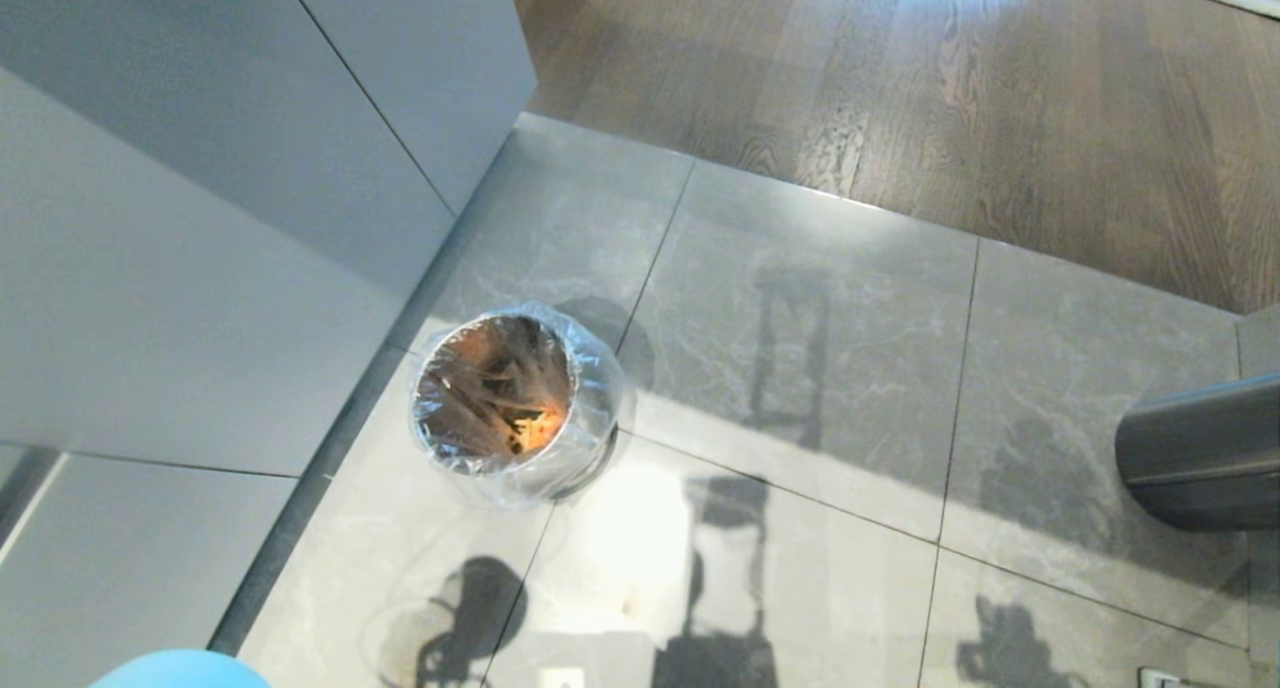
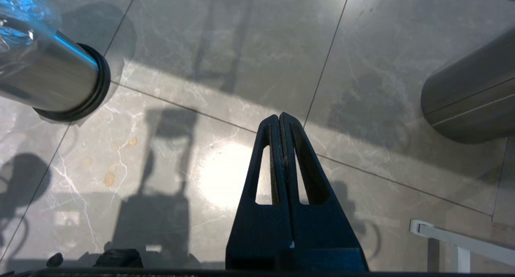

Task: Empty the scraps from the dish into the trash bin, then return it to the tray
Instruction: Put the bowl back to the table

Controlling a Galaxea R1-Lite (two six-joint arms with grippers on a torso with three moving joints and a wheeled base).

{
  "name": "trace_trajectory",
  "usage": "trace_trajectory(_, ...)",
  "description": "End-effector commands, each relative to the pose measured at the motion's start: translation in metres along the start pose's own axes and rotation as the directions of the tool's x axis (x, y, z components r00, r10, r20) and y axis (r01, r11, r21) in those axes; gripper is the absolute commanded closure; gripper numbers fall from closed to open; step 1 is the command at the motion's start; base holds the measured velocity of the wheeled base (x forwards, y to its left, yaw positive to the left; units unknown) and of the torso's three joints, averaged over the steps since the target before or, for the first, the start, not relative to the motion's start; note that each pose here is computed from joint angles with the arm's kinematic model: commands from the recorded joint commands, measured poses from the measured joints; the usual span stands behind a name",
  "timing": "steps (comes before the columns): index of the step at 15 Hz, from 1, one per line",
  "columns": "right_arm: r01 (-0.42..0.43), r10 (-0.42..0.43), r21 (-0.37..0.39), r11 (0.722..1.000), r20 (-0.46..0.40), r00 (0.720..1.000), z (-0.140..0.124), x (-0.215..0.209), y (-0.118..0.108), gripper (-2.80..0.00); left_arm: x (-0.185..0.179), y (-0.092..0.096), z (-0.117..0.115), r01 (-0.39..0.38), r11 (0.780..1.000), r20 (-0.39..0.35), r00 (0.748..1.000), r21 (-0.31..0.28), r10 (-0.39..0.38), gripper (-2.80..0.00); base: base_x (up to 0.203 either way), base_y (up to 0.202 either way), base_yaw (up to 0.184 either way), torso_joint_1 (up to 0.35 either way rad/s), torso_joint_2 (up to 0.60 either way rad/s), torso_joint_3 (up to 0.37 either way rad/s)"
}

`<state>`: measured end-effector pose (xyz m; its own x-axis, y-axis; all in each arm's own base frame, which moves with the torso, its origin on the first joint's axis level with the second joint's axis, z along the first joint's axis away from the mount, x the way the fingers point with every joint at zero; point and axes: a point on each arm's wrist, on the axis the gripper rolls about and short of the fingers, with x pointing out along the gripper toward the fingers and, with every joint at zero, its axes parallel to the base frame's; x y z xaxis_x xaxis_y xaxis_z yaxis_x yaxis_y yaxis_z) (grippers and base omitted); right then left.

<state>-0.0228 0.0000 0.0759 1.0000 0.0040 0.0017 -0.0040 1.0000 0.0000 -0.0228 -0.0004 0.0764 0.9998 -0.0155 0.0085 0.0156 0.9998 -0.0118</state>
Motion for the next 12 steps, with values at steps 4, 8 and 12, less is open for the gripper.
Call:
trace_trajectory(4,-0.001,0.001,0.0,1.0,0.001,1.0,0.0001,0.0,0.0,0.0,0.0001,0.0,0.0001,0.0,1.0,-0.001,1.0,0.0,0.0,0.0,0.0,0.0,0.0,0.002,0.0,0.193)
trace_trajectory(8,-0.001,0.001,0.0,1.0,0.0,1.0,-0.0002,0.0,0.0,0.0,0.0001,0.0,0.0001,0.0,1.0,-0.001,1.0,0.0,0.0,0.0,0.0,0.0,0.0,0.002,0.0,0.204)
trace_trajectory(12,-0.001,0.001,0.0,1.0,0.0,1.0,-0.0001,0.0,0.0,0.0,0.0001,0.0,0.0001,0.0,1.0,-0.001,1.0,0.0,0.0,0.0,0.0,0.0,0.0,0.0,0.0,0.199)
